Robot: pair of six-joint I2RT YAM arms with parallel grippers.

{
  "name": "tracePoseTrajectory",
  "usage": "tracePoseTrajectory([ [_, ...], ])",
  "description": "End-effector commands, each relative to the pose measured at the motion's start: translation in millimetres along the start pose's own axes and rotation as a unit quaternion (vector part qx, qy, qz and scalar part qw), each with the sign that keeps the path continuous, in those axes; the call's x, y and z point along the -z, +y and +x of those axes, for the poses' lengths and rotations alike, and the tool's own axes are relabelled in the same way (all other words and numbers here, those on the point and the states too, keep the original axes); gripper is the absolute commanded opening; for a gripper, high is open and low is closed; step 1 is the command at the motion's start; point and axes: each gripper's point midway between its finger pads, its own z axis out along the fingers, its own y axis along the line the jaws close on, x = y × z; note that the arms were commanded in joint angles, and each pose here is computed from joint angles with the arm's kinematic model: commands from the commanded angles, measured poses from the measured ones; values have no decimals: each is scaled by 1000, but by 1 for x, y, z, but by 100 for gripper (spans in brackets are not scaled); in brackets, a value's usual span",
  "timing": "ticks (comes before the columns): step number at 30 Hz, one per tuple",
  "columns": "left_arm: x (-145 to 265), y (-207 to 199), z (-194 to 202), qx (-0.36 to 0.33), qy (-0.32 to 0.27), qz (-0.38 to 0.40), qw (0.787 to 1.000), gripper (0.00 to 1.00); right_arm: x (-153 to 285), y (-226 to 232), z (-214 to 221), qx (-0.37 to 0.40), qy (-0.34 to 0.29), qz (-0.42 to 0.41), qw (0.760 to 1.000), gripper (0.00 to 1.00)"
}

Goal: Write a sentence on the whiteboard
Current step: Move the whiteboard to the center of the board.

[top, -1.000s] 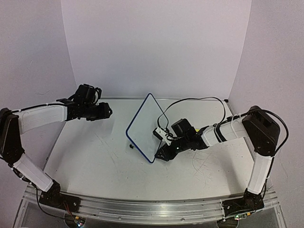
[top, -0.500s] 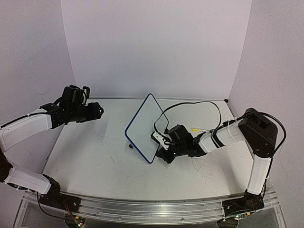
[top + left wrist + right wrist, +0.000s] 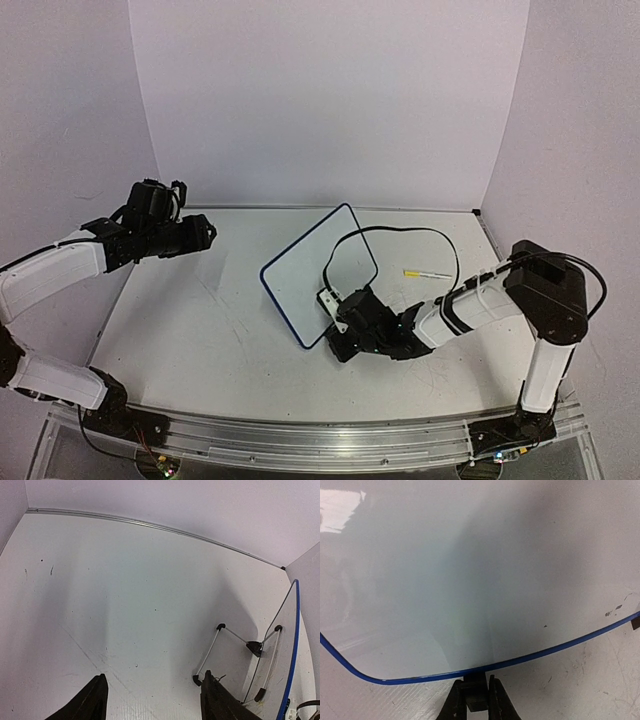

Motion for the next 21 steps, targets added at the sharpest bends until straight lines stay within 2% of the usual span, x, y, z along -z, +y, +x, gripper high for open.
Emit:
tracePoseTrajectory([
  [1,4,-3,-11,9,-22,10,1000,64,10,-18,9,-100,7,114,988,0],
  [7,6,-6,-10,12,-23,18,1000,64,21,-25,8,-140,11,154,978,0],
  [11,5,-7,-10,13,-22,21,999,64,13,-3,5,-153,28,114,981,0],
  [21,5,-5,-6,9,-19,23,1000,65,0,20,-1,-141,35,102,984,1],
])
